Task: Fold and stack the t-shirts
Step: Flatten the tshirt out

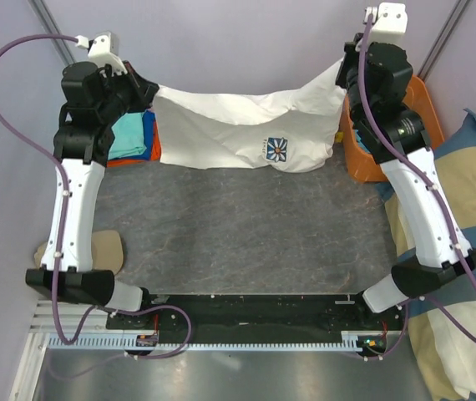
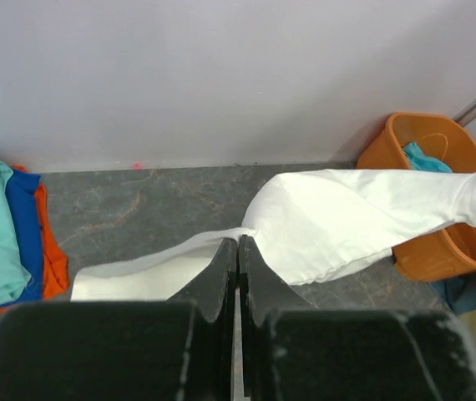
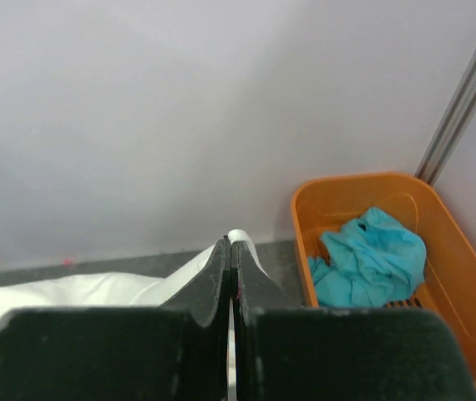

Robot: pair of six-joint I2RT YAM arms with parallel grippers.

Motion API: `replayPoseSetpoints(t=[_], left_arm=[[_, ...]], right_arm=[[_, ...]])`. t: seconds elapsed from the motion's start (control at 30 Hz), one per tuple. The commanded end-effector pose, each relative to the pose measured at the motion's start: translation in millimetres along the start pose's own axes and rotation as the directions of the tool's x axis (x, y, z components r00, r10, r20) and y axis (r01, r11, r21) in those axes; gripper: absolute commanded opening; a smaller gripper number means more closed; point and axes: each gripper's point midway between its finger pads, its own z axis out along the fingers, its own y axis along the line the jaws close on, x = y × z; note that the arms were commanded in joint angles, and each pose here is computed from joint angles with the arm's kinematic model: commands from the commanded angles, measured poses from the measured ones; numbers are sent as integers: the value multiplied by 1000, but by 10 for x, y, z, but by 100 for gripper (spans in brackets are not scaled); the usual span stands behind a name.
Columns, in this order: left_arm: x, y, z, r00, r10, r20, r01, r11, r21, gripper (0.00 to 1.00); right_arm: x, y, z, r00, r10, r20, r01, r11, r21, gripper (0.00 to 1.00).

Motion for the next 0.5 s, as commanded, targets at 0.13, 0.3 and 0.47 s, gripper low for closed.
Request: replayPoseSetpoints(t=[0.13, 0.3, 0.47], left_arm=[[-602, -517, -1389, 981, 93, 172, -101, 994, 40, 2], [-493, -744, -2146, 974, 81, 210, -100, 992, 80, 2], [-346, -873, -2669, 968, 38, 249, -67, 992, 110, 2]], right_arm=[[-909, -672, -1228, 978, 125, 164, -118, 992, -47, 0], [-1122, -1004, -1847, 963, 181, 201, -169, 983, -74, 0], [-1182, -1253, -2177, 951, 209, 229, -202, 978, -53, 0]])
